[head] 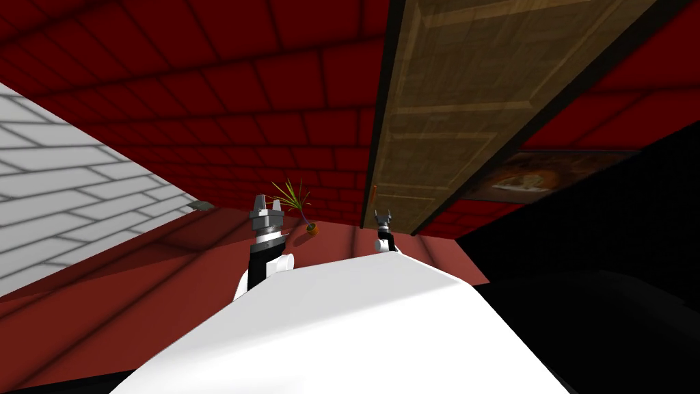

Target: Pull the door open

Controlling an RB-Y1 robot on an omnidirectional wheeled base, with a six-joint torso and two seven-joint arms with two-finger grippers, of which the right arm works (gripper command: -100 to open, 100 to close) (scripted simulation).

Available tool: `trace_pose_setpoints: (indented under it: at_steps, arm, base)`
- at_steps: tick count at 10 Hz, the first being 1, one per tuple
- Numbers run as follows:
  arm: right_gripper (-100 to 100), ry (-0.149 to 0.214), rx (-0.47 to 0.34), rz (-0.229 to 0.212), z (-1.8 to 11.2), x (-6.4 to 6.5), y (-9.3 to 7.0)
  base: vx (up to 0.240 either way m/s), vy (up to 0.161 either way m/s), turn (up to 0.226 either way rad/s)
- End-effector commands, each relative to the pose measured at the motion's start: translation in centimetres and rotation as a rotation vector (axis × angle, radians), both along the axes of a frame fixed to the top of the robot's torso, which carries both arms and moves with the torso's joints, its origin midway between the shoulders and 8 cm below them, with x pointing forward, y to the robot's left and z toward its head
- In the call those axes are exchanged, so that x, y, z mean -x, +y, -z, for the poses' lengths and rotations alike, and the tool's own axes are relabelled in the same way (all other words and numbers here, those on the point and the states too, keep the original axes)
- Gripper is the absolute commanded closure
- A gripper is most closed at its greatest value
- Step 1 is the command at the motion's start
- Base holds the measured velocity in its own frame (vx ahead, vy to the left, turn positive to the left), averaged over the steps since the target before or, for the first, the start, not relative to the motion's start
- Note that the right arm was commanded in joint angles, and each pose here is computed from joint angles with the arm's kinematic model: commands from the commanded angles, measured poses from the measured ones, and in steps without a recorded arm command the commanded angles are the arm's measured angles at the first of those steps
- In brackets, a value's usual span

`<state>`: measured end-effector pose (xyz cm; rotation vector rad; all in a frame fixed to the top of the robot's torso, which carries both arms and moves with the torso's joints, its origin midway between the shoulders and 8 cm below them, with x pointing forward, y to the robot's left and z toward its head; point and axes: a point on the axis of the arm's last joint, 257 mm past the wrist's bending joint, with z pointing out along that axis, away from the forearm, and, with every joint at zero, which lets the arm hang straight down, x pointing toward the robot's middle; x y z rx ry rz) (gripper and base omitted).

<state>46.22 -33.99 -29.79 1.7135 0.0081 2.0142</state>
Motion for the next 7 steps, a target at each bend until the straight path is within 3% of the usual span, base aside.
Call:
trace_pose_setpoints:
  at_steps: [1, 7]
  arm:
    - [-100, 0.01, -0.05, 0.01, 1.2, 0.2, -0.5]
    - [-100, 0.041, -0.202, 0.055, 5.0, 0.6, -2.7]
  base:
    - [0.093, -0.046, 0.144]
    - [0.084, -0.042, 0.129]
